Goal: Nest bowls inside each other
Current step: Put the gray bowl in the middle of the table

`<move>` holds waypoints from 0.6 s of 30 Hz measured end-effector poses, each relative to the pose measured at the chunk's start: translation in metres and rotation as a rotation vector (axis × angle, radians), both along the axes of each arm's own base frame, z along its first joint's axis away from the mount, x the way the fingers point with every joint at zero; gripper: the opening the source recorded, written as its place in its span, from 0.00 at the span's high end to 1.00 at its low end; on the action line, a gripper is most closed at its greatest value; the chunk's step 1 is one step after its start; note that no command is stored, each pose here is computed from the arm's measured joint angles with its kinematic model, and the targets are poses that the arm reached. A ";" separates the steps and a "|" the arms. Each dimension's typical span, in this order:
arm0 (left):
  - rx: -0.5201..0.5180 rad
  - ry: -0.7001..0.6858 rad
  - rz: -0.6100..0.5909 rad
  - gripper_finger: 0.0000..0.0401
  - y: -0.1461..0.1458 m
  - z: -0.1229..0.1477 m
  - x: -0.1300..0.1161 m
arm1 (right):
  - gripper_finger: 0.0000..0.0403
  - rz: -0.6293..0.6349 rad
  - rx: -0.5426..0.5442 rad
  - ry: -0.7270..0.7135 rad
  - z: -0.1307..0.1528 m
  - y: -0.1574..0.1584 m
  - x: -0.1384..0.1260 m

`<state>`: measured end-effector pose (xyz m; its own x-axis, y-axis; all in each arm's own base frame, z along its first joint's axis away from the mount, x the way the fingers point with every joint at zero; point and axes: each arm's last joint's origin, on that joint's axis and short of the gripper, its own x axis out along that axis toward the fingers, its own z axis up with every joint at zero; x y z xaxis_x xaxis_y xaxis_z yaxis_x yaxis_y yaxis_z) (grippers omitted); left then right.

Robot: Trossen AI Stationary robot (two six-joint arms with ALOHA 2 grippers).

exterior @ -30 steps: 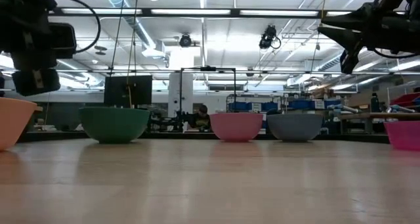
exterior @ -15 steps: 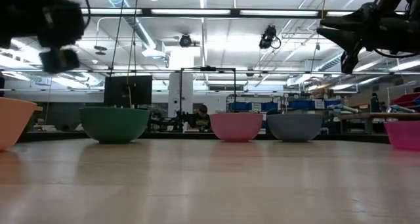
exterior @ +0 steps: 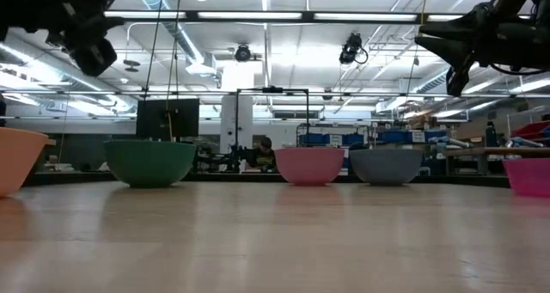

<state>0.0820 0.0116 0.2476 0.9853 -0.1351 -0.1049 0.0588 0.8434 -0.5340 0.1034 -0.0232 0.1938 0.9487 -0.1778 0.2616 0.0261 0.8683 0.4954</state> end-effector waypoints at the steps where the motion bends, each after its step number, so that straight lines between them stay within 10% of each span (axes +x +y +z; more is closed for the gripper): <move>1: 0.069 0.005 0.027 0.66 0.001 0.006 0.000 | 0.84 0.001 0.005 -0.001 0.000 0.000 0.000; 7: 0.342 0.101 0.116 0.66 0.005 0.038 0.000 | 0.84 0.008 0.029 -0.005 0.000 0.000 0.000; 18: 0.445 0.657 0.044 0.66 0.005 0.041 0.012 | 0.84 0.016 0.055 -0.010 0.000 0.000 0.000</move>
<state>0.0936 0.0164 0.2889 0.7062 0.0937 -0.7018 -0.1895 0.9801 -0.0598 0.1034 -0.0232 0.1938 0.9487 -0.1774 0.2616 0.0073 0.8398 0.5429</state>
